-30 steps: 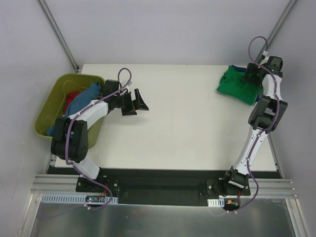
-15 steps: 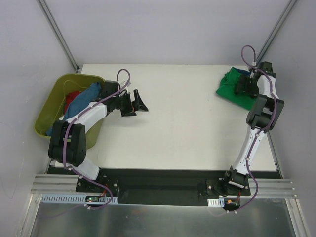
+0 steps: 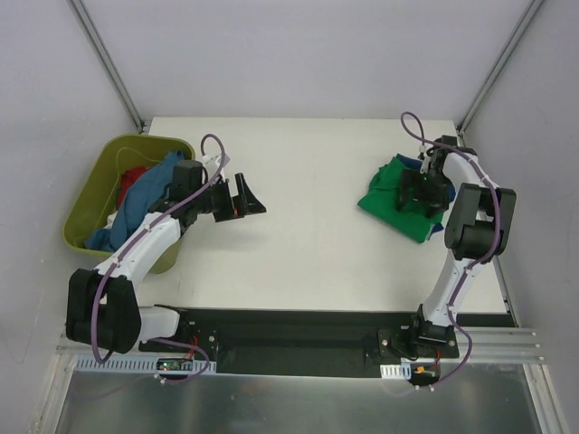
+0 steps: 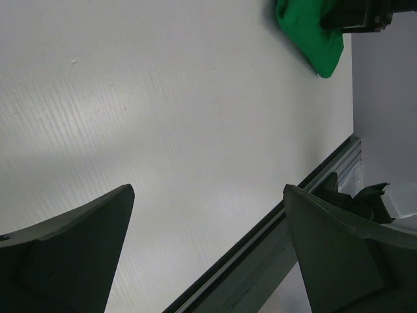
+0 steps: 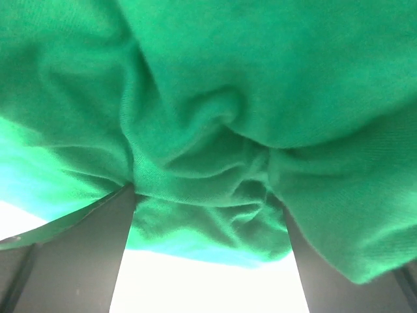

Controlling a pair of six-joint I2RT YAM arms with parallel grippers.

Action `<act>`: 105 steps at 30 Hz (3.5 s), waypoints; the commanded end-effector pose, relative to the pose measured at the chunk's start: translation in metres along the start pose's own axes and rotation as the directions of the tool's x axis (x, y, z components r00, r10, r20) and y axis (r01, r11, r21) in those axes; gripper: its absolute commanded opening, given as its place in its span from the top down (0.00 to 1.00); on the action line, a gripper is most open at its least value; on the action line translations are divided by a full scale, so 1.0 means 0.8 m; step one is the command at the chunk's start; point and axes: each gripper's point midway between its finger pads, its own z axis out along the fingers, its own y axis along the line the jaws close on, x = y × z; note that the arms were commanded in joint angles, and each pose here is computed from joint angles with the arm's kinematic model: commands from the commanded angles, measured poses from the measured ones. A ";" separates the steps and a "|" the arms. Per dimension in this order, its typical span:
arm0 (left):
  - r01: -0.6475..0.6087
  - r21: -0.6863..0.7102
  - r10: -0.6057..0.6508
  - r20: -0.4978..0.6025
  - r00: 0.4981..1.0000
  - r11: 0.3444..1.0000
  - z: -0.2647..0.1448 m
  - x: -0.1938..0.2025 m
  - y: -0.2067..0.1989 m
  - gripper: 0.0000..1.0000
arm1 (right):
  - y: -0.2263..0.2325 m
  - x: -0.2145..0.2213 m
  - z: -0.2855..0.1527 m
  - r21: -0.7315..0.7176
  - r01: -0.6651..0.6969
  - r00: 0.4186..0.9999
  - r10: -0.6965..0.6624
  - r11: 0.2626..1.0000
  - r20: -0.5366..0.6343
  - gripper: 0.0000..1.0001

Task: Fold and stack the t-shirts
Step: Smooth out wrinkles on the folded tshirt

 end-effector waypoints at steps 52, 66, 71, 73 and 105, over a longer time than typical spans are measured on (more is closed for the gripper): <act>-0.039 -0.030 0.040 0.046 0.998 0.999 -0.006 -0.004 0.001 0.01 | -0.079 -0.072 -0.015 -0.022 -0.243 0.969 0.244 0.970 0.043 0.63; -0.052 -0.014 0.053 0.071 0.996 0.999 -0.021 0.000 -0.010 0.01 | -0.011 -0.082 -0.154 0.062 0.016 0.959 -0.033 0.998 0.282 0.16; -0.056 -0.018 0.057 0.072 0.996 0.998 -0.024 0.001 -0.011 0.01 | 0.038 -0.101 -0.131 0.055 0.151 0.954 -0.160 0.987 0.255 0.16; -0.058 -0.020 0.059 0.071 0.996 0.998 -0.025 0.002 -0.011 0.01 | 0.057 -0.117 -0.118 0.018 0.179 0.951 -0.177 0.984 0.254 0.20; -0.053 -0.031 0.055 0.054 0.997 0.998 -0.022 0.000 -0.009 0.01 | 0.115 -0.194 -0.083 -0.031 0.299 0.860 -0.255 0.954 0.443 1.00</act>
